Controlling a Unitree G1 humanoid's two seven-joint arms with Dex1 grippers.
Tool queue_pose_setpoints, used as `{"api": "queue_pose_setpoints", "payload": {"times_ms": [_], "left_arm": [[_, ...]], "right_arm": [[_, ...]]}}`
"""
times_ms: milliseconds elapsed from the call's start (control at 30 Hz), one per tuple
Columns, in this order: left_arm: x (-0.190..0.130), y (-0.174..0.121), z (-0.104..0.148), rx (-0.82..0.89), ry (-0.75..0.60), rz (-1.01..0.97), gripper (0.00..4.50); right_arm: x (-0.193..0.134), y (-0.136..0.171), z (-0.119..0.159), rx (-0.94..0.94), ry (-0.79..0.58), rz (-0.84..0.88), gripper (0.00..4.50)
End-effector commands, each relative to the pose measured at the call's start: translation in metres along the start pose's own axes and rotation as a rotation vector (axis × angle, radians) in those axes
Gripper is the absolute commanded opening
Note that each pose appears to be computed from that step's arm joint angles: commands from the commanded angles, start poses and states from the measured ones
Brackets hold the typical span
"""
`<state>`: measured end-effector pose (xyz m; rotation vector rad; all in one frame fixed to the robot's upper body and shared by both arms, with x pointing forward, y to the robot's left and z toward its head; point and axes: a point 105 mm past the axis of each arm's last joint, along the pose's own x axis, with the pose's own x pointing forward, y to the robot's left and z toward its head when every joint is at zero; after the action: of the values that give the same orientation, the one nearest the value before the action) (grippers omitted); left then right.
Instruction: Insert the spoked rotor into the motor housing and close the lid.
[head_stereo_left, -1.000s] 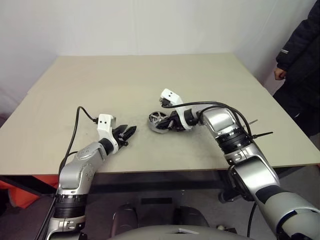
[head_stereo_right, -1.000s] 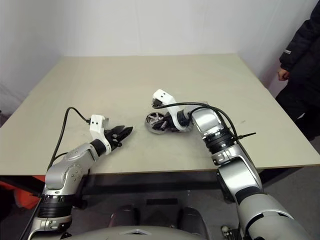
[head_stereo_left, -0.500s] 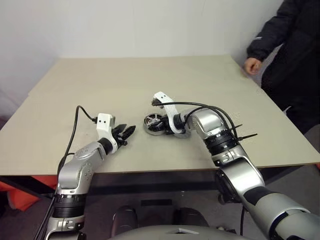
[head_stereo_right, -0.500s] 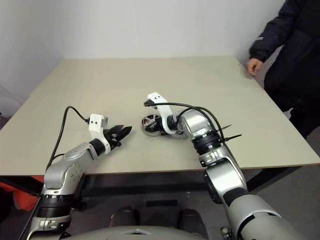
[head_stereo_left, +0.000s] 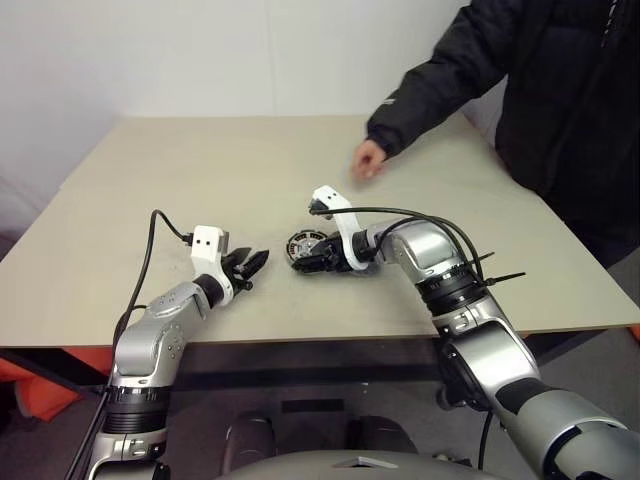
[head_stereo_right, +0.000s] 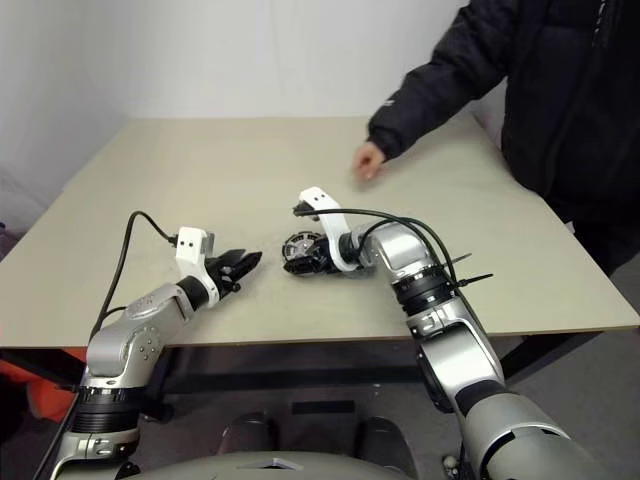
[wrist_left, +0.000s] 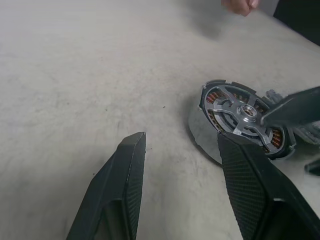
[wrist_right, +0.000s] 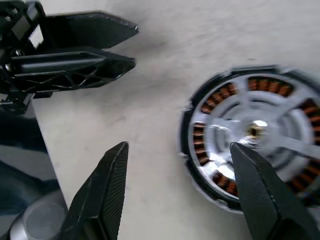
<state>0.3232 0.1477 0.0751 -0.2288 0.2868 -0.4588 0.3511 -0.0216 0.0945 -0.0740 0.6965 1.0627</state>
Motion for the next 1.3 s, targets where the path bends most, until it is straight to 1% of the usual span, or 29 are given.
{"api": "queue_pose_setpoints", "payload": {"times_ms": [33, 267, 400, 767, 1300], "left_arm": [[0.002, -0.003, 0.017, 0.025, -0.055, -0.014, 2.42], [0.003, -0.002, 0.017, 0.025, -0.053, -0.015, 2.42], [0.004, -0.002, 0.018, 0.027, -0.049, -0.02, 2.42], [0.01, -0.005, 0.019, 0.036, -0.037, -0.045, 2.42], [0.01, -0.004, 0.016, 0.031, -0.032, -0.043, 2.42]], "right_arm": [[-0.012, -0.001, 0.035, -0.118, -0.132, -0.034, 3.66], [-0.025, -0.023, 0.032, -0.142, -0.185, -0.146, 3.66], [-0.037, -0.024, 0.03, -0.134, -0.212, -0.153, 3.66], [-0.056, -0.033, 0.028, -0.126, -0.241, -0.23, 3.66], [-0.055, -0.034, 0.028, -0.121, -0.242, -0.234, 3.66]]}}
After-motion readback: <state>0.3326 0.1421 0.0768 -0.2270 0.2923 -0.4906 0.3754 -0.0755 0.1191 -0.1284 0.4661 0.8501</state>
